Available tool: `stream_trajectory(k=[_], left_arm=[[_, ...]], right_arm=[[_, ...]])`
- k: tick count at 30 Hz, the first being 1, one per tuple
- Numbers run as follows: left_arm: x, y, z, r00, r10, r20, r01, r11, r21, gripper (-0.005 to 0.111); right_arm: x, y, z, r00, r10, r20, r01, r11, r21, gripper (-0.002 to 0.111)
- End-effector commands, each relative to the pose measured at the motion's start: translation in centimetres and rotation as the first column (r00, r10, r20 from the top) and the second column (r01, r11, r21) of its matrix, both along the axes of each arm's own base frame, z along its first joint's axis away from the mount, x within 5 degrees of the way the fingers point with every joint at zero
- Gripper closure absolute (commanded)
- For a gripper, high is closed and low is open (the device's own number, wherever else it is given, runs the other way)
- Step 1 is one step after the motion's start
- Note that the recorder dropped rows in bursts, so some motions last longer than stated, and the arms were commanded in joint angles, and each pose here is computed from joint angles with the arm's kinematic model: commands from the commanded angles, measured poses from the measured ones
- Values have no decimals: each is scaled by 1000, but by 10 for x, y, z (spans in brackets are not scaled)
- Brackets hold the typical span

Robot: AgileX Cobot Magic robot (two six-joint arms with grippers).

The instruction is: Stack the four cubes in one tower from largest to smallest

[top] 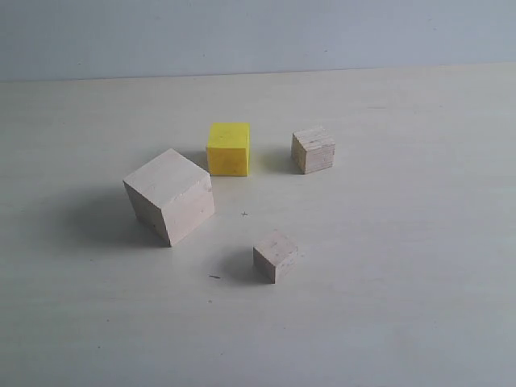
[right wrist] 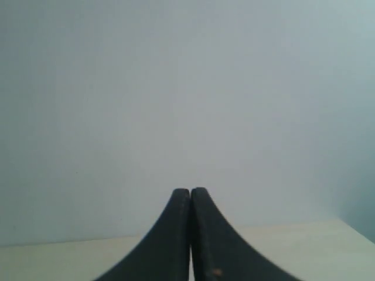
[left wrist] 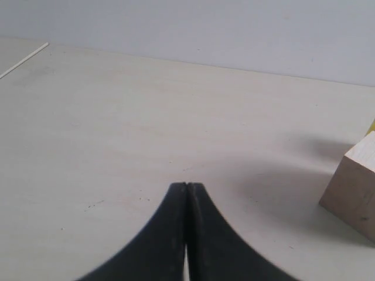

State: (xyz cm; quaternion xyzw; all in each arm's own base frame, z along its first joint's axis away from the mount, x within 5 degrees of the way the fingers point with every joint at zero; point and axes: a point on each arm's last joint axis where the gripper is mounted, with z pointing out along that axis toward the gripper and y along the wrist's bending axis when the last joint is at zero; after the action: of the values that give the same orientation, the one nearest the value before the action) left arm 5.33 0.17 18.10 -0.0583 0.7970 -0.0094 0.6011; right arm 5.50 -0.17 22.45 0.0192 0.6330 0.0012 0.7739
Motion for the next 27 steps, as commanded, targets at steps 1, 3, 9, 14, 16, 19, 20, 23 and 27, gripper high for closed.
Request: stream_trajectory(k=[1, 3, 9, 14, 16, 19, 20, 23, 27], left_arm=[[0, 0, 0, 1000, -2, 16, 2, 1000, 1, 107], [1, 0, 3, 999, 1, 41, -1, 1000, 4, 107], [1, 5, 44, 878, 38, 477, -58, 998, 27, 107], [-2, 5, 52, 831, 40, 555, -74, 996, 40, 107], [-4, 6, 59, 783, 46, 621, -86, 996, 35, 107], [-5, 6, 60, 771, 83, 631, -36, 996, -86, 107], [-5, 6, 63, 781, 86, 619, -27, 994, -104, 107], [-5, 5, 77, 819, 87, 567, -10, 991, -136, 107], [1, 4, 114, 841, 84, 535, -5, 989, -147, 107]], right_arm=[[-2, 0, 7, 995, -6, 96, 7, 1000, -9, 108], [-3, 0, 9, 994, -7, 113, 8, 1000, -8, 108], [-7, 0, 19, 973, 15, 228, -40, 994, 103, 108], [-14, 0, 47, 961, 19, 276, -50, 993, 107, 108], [-16, 0, 54, 962, 20, 271, -51, 993, 107, 108], [-18, 0, 69, 963, 22, 270, -55, 992, 114, 108], [-19, 0, 77, 960, 25, 280, -63, 990, 126, 108], [-18, 1, 97, 953, 45, 300, -87, 988, 128, 108], [-8, 4, 120, 956, 112, 270, -152, 980, 131, 108]])
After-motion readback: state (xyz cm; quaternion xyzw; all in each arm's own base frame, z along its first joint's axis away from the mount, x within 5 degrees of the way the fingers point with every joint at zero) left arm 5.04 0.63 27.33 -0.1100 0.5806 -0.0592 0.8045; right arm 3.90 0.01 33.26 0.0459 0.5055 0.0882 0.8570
